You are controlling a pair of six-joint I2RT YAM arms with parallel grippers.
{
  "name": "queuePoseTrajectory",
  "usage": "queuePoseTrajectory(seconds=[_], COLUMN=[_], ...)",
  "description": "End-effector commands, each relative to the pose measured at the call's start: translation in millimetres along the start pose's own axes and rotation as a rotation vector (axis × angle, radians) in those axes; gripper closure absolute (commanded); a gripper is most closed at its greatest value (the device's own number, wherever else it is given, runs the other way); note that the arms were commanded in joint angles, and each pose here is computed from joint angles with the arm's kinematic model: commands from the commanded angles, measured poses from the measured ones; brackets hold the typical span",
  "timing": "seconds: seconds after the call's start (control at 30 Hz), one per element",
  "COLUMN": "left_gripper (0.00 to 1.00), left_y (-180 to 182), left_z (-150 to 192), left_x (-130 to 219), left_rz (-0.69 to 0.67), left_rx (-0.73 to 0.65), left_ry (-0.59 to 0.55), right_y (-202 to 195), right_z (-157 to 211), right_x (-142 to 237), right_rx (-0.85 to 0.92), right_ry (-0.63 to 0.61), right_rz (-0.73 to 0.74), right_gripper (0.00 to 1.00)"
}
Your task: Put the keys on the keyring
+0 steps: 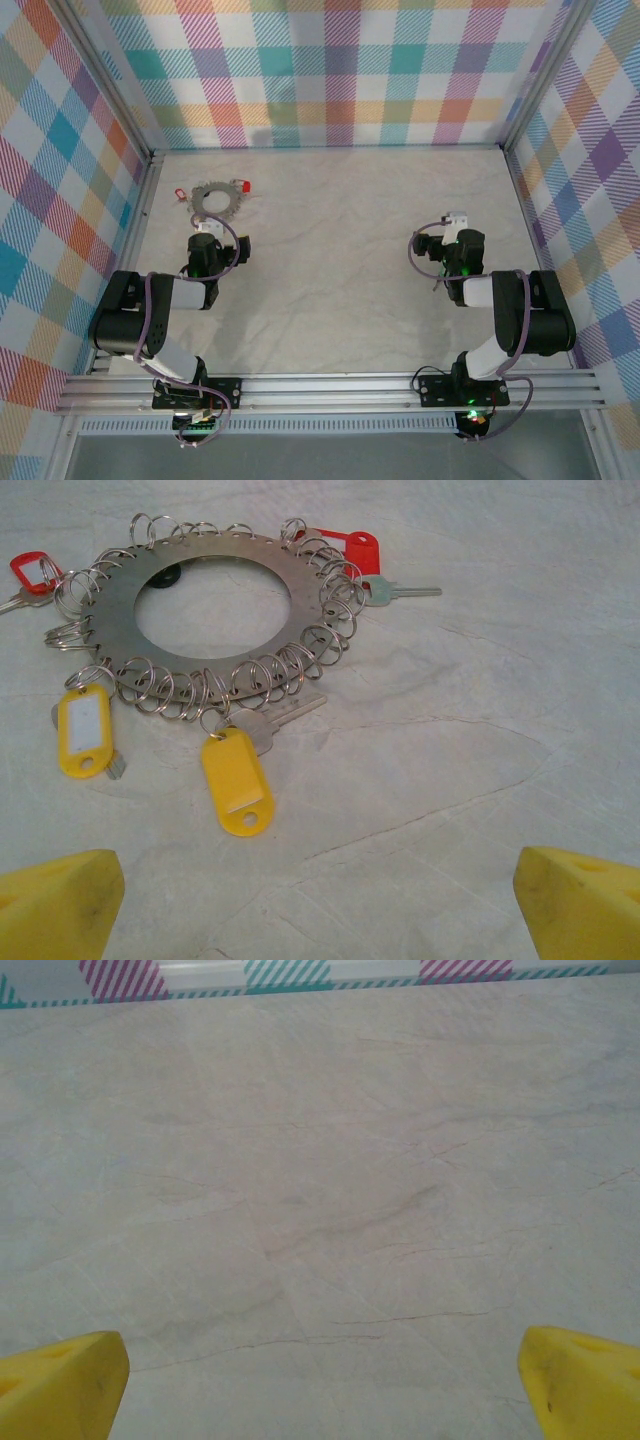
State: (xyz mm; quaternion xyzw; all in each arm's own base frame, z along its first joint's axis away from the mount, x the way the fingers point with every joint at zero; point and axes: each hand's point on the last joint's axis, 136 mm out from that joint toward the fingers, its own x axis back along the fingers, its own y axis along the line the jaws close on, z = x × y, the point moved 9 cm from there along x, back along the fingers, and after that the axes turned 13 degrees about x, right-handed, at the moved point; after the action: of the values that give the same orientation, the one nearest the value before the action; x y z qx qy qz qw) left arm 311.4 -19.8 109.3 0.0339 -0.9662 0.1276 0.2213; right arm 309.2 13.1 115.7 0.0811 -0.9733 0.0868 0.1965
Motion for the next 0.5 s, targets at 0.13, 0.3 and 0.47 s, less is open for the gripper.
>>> queuePoseTrajectory(seconds=[0.13, 0.3, 0.47], left_gripper=[0.0, 0.0, 0.0], left_y=[4.4, -8.5, -22.7], left_z=[-10.7, -53.2, -111.0], left_x=[-1.9, 23.8, 40.0], left_rz=[-0.009, -0.04, -0.08], left_rx=[0.034, 0.03, 0.104], left_ry=[-0.031, -0.026, 0.007], right_y=[-1.2, -1.2, -3.3], right_z=[-11.1, -11.2, -11.0], right_x=[-1.4, -1.4, -1.6], right_rx=[0.001, 0.001, -0.009], right_ry=[-0.036, -0.036, -0.03], right_rz=[-0.027, -0.026, -0.002], right_gripper=[0.0, 0.0, 0.0])
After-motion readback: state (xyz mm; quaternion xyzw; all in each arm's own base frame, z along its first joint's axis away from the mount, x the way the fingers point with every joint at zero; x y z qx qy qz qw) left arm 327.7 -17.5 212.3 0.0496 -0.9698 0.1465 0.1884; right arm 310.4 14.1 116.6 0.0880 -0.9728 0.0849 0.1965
